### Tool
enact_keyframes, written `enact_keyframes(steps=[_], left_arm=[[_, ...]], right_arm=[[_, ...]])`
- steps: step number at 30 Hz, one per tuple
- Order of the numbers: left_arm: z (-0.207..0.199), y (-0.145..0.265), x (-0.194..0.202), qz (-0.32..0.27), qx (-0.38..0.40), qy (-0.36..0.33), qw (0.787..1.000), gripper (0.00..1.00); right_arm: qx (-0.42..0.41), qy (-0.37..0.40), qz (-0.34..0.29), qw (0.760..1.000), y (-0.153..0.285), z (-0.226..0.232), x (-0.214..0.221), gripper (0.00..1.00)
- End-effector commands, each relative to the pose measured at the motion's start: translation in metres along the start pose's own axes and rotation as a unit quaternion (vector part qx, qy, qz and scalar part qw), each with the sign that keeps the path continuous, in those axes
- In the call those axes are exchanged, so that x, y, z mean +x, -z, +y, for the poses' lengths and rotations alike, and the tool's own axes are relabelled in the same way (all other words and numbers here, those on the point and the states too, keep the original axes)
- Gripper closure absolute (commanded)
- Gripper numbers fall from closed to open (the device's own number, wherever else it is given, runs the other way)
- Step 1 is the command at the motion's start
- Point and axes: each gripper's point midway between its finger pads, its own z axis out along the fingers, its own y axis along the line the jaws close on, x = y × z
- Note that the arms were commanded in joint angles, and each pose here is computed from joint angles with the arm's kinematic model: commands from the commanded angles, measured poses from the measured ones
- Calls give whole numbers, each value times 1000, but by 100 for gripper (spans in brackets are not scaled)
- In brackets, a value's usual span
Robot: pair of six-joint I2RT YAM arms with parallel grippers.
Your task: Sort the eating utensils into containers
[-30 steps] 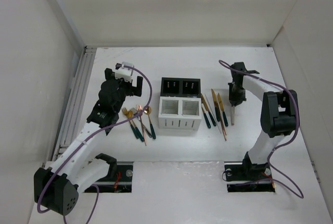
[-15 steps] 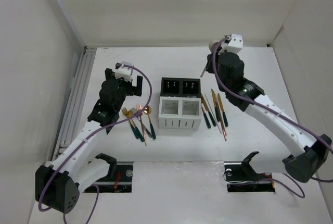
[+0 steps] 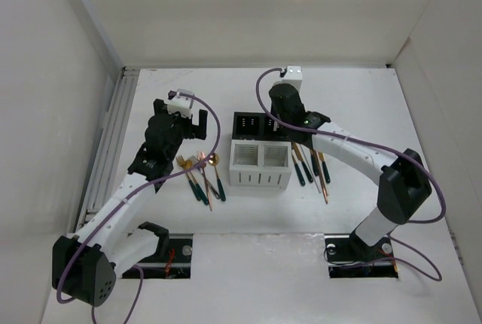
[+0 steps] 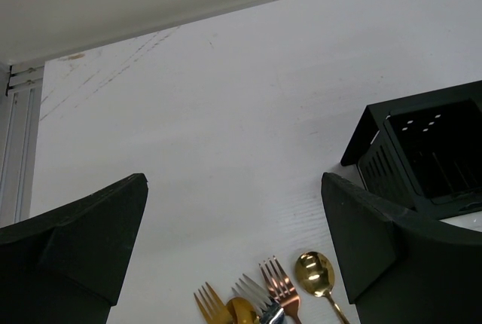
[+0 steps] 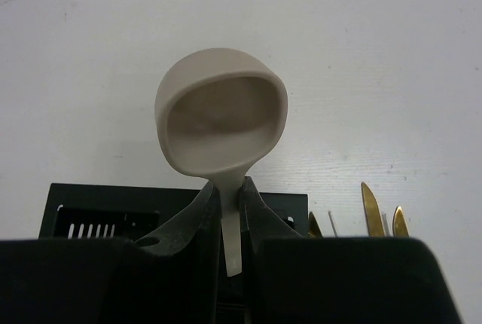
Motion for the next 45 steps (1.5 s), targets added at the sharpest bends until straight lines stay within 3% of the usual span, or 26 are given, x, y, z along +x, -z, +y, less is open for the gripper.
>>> enact_keyframes(steps=[1,4,5,6,10,14,15,17,20,22,25,26,27,29,33,37,45], left_arm=[[1,2,-17,-29,1,8,1000,0],[2,2,-17,-29,1,4,1000,0],[2,2,-17,-29,1,4,1000,0],[2,2,-17,-29,1,4,1000,0],[2,2,-17,-29,0,-1,1000,0],[2,2,-17,-29,0,-1,1000,0],[2,2,-17,-29,0,-1,1000,0],[2,2,-12,-25,1,-1,1000,0],[2,2,-12,-25,-3,12,1000,0],[7,2,-9,-19,-23,34,999,0],[10,3,-4,-14,-41,70,997,0],[12,3,-3,-14,-46,70,996,0],[11,3,-3,-15,-46,77,996,0],[11,3,1,-10,-46,83,995,0],[18,3,8,-6,-80,135,988,0],[21,8,17,0,-106,194,975,3],[15,8,24,7,-90,194,977,4]], right_arm=[[-14,-34,-44,998,7,8,-34,100],[-27,-9,-24,999,7,9,-18,69],[-27,-9,-24,999,7,9,-18,50],[-26,-7,-21,999,9,7,-19,41],[-13,-13,-27,999,21,-4,-27,18],[0,-16,-43,999,47,-17,-65,17],[0,-26,-56,998,57,-18,-85,8],[-1,-28,-59,998,74,-26,-99,3],[-37,-34,19,999,73,-55,-81,3],[-59,-46,99,992,64,-85,-37,8],[-35,-80,187,978,62,-136,24,52],[-22,-82,212,974,61,-149,39,83],[-2,-83,248,965,57,-159,60,88],[18,-79,308,948,59,-172,91,88],[41,-71,373,924,53,-186,132,78],[57,-83,393,914,45,-203,160,77],[37,-56,451,890,54,-191,198,67]])
